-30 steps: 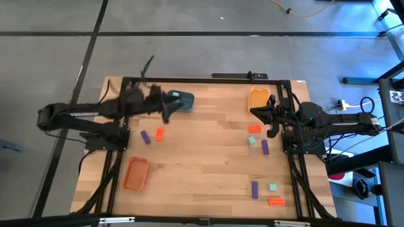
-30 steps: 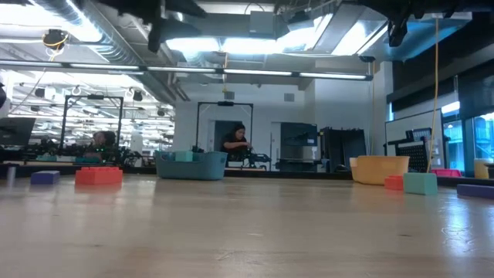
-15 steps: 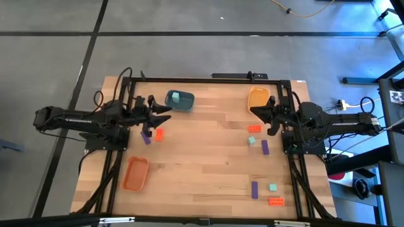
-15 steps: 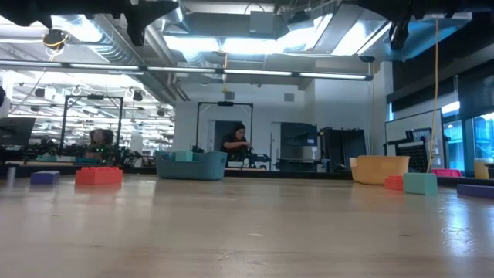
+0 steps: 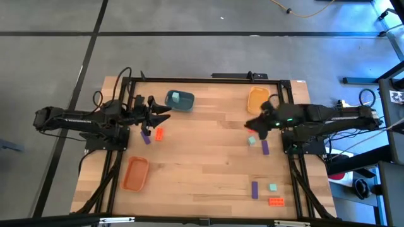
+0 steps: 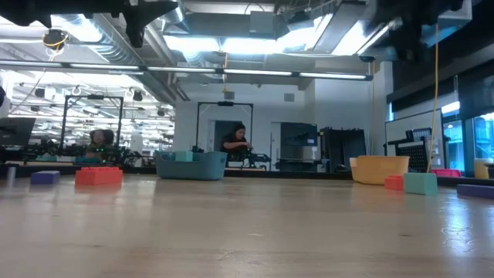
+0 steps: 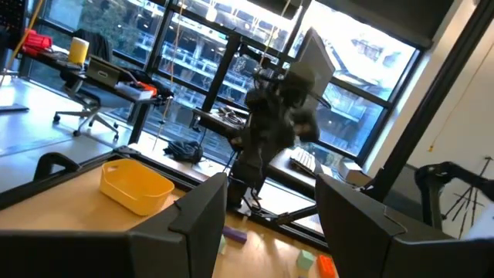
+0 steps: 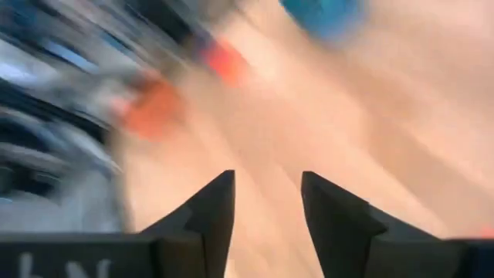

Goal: Sort & place blocks by color
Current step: Put the top right sky blue block into the blue bin

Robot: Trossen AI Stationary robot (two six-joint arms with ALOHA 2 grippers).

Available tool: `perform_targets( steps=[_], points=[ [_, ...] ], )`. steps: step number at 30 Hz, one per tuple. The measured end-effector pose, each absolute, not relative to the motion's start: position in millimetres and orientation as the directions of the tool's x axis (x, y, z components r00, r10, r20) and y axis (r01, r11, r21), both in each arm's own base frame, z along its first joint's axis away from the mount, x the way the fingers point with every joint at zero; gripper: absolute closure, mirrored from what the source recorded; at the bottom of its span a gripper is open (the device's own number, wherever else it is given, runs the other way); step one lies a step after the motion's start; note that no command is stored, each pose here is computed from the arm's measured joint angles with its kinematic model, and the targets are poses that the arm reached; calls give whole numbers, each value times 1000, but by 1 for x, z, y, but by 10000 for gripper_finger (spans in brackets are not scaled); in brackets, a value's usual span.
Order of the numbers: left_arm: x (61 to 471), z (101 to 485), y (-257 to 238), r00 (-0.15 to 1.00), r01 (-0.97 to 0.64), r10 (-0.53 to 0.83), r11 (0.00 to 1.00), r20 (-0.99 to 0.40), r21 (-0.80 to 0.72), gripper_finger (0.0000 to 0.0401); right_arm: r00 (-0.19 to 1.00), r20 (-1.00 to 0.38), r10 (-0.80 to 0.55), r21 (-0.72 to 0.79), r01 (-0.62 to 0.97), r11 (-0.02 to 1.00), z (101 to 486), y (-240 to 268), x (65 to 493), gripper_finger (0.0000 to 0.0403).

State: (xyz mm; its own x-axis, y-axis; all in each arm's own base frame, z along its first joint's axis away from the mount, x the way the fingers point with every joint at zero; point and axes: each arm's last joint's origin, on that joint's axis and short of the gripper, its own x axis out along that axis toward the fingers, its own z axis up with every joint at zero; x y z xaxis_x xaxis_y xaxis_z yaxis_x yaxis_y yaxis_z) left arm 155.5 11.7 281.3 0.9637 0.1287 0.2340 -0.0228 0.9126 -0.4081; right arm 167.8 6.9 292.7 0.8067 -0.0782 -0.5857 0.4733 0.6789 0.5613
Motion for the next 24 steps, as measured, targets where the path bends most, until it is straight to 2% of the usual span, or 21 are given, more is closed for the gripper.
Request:
perform_targets(
  steps=[3, 7, 15, 24],
  points=[
    [155, 281, 12, 964, -23, 129, 912, 234, -409, 211, 533, -842, -78, 389, 702, 596, 279, 9, 174, 240],
    [155, 282, 12, 961, -30, 138, 912, 238, -410, 211, 285, -955, -84, 203, 830, 520, 254, 15, 186, 239],
    [155, 282, 13, 954, -58, 174, 907, 244, -418, 211, 124, -987, -107, 68, 906, 417, 206, 21, 211, 239],
    [155, 282, 13, 953, -65, 182, 905, 244, -420, 211, 22, -991, -134, -33, 918, 394, 182, 22, 222, 239]
  ],
)
